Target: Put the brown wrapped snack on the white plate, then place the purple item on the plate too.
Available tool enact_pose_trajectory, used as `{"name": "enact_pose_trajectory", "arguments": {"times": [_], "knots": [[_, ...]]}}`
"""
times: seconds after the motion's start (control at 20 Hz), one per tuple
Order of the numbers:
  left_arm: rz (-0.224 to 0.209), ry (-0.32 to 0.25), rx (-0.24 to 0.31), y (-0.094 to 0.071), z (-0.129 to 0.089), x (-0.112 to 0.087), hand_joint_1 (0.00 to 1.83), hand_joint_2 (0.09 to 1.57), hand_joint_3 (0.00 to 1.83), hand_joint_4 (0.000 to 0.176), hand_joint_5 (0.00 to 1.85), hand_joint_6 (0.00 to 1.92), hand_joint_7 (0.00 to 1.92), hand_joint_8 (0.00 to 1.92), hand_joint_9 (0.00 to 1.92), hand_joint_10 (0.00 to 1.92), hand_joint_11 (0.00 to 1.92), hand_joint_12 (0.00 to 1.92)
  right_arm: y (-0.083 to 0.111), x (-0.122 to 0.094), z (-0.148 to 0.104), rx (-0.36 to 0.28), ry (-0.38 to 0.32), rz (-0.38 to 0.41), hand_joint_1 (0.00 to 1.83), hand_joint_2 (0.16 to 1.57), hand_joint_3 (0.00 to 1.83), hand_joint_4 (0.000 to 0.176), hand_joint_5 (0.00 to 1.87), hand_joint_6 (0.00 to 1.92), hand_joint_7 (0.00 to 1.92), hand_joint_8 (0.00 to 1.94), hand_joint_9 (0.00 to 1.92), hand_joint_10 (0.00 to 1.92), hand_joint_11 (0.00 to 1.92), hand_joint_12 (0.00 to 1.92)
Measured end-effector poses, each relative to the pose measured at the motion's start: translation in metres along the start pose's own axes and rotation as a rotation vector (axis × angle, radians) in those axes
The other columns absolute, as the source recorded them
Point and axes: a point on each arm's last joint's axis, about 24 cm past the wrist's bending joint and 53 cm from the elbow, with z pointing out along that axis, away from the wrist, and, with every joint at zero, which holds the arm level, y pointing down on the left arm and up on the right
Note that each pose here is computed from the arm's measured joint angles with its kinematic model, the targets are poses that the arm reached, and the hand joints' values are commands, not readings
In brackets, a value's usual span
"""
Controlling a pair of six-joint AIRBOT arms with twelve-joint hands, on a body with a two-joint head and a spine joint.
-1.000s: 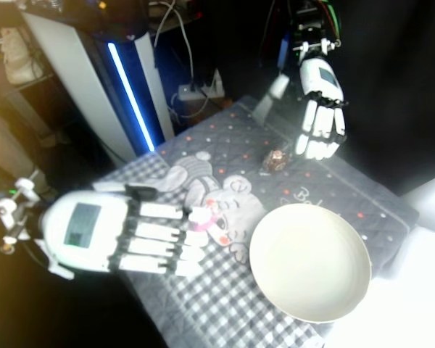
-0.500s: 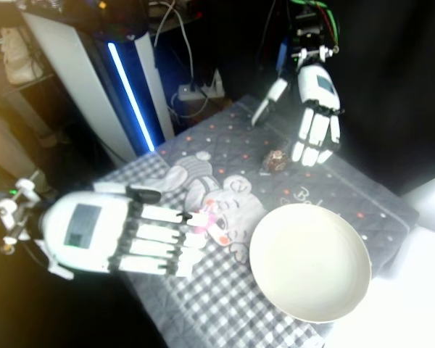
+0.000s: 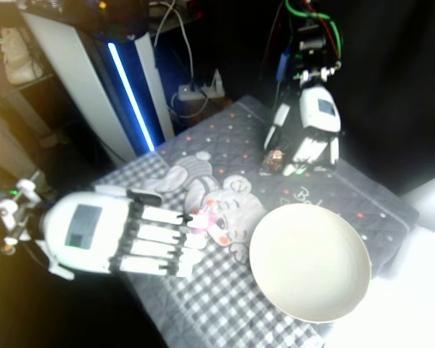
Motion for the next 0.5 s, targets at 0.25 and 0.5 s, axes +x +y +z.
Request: {"name": "enact_pose_trajectory", "arguments": {"times": [0.25,0.5], "knots": [[0.001,-0.01,0.005,-0.003,0.007,-0.004,1.28,1.06,0.0,0.0,1.16,0.44,1.09,1.01,0.89,1.17,0.29,1.75,0.0,0.001,0.0,-0.001,0.002,0.0,0.66,1.12,0.0,0.051,0.4,0.0,0.36,0.0,0.35,0.0,0.13,0.63],[0.045,-0.034,0.026,-0.019,0.017,-0.027,1.26,1.08,0.0,0.0,1.17,0.41,0.96,1.26,0.74,1.74,0.21,1.91,-0.001,-0.002,0.0,0.001,-0.003,-0.003,0.57,1.13,0.0,0.049,0.41,0.01,0.39,0.01,0.39,0.01,0.19,0.64]]}}
